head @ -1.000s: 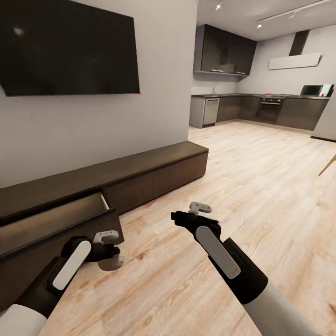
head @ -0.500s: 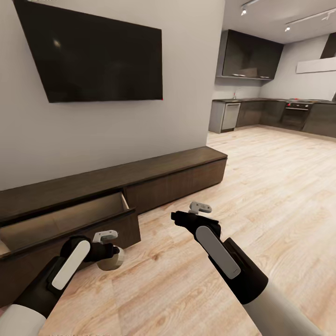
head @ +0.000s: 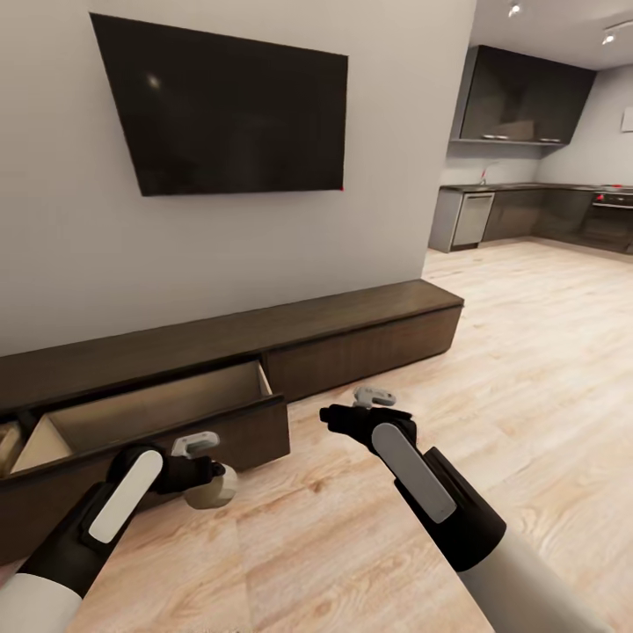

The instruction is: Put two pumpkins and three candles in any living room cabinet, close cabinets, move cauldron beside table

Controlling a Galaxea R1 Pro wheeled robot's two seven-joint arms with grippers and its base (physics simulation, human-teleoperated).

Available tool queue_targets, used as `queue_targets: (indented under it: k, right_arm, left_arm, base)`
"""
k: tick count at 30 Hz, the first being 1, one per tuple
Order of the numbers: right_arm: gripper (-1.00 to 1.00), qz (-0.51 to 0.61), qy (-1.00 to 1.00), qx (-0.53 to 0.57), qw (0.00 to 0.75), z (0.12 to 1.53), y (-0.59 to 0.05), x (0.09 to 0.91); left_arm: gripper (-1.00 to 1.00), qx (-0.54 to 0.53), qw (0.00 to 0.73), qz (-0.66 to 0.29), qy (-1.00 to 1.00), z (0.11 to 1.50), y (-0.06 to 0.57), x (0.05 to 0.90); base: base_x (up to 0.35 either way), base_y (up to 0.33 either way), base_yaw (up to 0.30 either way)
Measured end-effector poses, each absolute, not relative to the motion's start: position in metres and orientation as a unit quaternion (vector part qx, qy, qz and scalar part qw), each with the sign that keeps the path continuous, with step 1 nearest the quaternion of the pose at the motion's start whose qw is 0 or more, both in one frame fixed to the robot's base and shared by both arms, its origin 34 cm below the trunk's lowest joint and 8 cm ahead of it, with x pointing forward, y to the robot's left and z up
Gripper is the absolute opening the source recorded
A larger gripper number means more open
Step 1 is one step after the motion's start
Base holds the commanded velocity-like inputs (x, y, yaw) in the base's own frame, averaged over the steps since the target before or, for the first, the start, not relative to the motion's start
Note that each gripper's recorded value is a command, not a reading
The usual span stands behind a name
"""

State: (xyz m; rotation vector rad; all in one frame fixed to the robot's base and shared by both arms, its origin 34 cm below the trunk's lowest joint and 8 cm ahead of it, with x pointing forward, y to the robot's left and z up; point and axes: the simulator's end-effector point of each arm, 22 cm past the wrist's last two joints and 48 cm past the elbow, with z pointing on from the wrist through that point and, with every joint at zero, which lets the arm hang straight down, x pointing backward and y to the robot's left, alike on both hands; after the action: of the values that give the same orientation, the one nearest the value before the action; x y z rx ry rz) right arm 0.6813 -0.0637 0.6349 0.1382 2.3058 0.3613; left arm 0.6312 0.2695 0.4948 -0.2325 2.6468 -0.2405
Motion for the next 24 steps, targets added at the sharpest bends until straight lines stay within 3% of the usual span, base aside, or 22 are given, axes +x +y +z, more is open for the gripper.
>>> queue_targets:
  k: [8, 24]
  right_arm:
    - [1.0, 0.144, 0.909, 0.052, 0.389, 0.65, -0.061, 0.685]
    - [1.0, 0.147, 0.906, 0.054, 0.392, 0.687, -0.062, 0.694]
  left_arm:
    - [-1.0, -0.09, 0.228, -0.098, 0.965, 0.509, 0.267, 0.634]
    - [-1.0, -0.104, 0.228, -0.105, 0.962, 0.544, 0.272, 0.644]
  base:
    - [0.0, 0.0, 0.185]
    - [0.0, 0.0, 0.009]
